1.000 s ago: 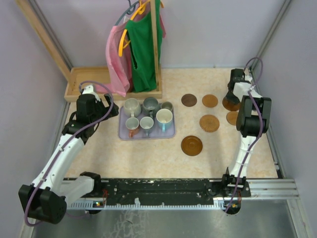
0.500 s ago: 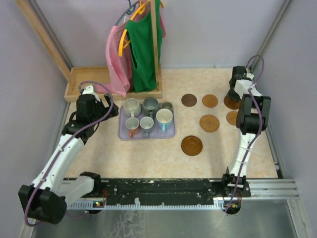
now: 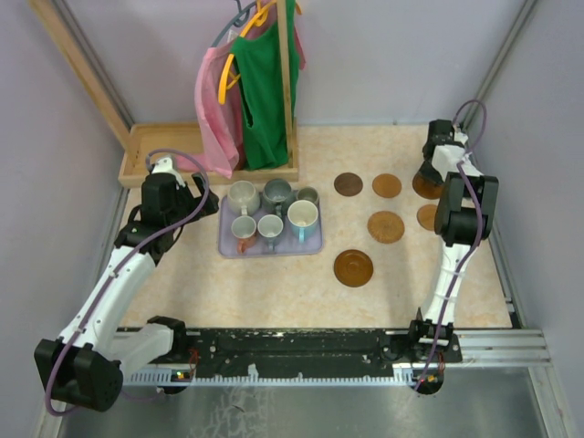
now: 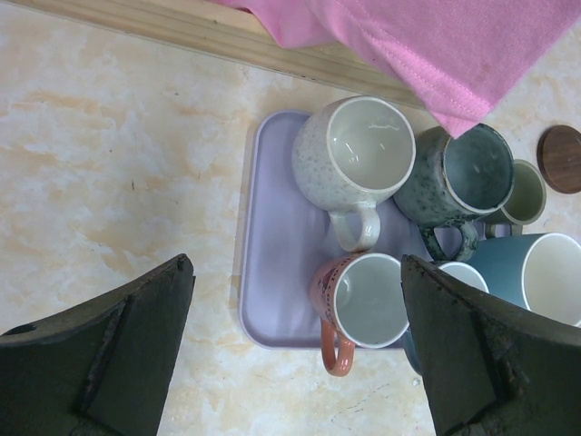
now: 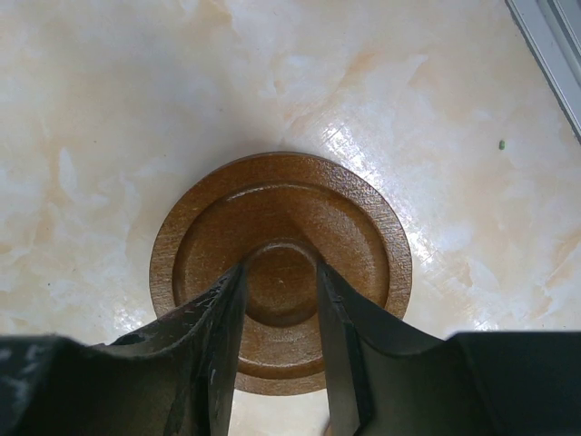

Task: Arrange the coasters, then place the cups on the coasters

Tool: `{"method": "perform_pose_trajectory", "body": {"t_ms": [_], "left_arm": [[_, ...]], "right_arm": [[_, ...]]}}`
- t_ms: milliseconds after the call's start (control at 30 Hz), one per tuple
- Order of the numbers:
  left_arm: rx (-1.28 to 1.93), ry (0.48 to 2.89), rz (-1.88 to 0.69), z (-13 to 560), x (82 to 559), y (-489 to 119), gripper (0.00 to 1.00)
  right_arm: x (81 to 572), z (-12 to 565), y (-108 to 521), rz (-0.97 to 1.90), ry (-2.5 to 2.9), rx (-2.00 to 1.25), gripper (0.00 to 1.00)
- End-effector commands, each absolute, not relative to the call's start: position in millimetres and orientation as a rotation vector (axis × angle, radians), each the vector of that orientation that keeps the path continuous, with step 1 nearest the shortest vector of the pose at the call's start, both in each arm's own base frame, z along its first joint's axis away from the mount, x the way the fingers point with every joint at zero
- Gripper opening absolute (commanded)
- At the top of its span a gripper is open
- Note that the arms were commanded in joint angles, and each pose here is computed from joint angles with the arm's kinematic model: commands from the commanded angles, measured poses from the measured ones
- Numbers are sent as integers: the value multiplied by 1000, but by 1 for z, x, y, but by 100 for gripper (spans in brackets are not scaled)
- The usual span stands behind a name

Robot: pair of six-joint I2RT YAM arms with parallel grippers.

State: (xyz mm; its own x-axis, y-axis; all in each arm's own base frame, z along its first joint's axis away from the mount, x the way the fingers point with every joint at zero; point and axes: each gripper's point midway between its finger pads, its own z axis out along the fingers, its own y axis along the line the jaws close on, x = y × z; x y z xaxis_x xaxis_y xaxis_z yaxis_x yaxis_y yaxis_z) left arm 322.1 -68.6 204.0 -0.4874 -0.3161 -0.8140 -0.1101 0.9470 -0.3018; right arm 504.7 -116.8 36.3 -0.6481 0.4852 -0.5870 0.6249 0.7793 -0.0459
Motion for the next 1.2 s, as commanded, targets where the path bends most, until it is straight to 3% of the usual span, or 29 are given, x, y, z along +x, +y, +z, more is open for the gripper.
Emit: {"method": "perform_pose_trajectory", "body": {"t_ms": [0,400,767,1167], "left_arm": [[-302,2053,-269,213,325,-70,100],[-295,2038,-295,217,319,-72,100],[-279,2029,-334,216,309,-76,100],[-270,2038,-359,215,303,-79,100]], "right_arm": [[511,81,-118,-299,2317,814,39],[496,158,-94,-288,2215,761,41],[426,112,-73,-219,2322,822,39],[384,74,-90,-307,2383,921,39]]}}
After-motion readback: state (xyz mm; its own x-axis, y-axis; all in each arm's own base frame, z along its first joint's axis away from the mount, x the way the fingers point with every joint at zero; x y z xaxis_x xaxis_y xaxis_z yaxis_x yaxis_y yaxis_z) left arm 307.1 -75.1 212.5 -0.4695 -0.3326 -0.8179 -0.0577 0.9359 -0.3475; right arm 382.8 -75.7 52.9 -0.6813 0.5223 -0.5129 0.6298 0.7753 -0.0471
